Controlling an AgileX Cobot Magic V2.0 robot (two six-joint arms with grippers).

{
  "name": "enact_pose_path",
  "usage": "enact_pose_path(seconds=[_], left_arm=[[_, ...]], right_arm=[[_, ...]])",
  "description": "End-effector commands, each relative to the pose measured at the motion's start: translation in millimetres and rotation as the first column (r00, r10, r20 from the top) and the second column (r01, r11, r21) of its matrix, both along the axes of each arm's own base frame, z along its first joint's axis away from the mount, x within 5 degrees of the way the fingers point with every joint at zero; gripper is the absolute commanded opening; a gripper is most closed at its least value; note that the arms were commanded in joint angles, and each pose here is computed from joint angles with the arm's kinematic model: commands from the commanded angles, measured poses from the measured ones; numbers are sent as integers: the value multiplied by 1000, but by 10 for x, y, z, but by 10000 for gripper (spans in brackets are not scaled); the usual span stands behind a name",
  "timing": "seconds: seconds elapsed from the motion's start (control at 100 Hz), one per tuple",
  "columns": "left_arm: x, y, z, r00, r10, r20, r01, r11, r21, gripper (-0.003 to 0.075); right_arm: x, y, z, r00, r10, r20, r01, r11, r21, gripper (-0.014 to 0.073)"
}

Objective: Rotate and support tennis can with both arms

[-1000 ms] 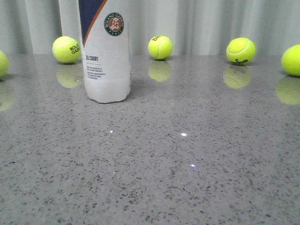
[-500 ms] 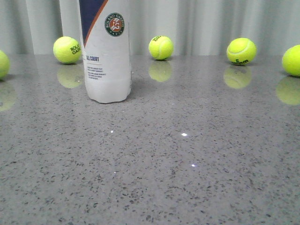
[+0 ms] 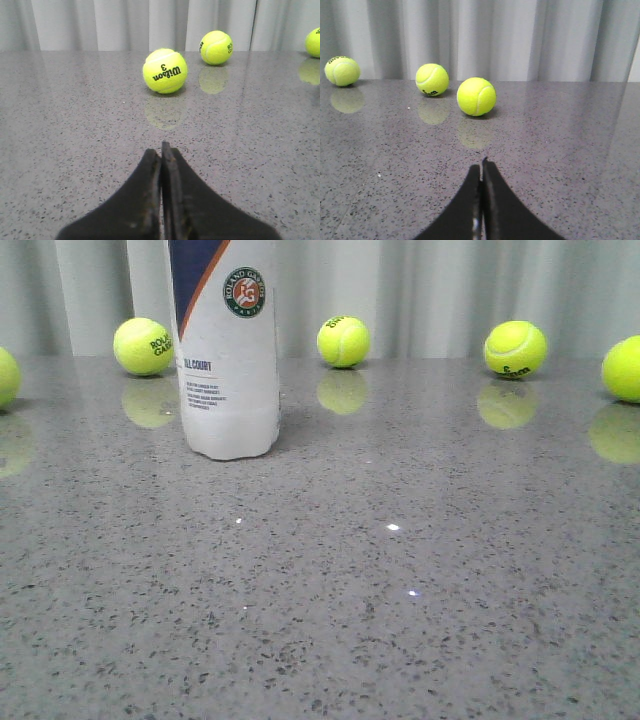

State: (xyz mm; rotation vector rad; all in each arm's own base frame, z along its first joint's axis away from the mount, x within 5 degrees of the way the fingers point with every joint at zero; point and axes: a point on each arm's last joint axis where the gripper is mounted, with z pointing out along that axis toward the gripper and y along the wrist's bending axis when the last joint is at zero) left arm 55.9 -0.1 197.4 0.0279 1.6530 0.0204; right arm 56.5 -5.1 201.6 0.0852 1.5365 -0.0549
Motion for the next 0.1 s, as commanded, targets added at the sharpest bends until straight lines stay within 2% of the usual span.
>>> enact_pose_path(seconds=[0.0,0.09], left_arm=[[-5,-1,-59,998,1,69,0,1000,-15,-19],[-5,-1,-59,998,1,69,0,1000,-15,-18]], right_arm=[[-18,1,64,996,-4,88,6,1000,-27,-61],[-18,1,64,996,-4,88,6,1000,-27,-61]])
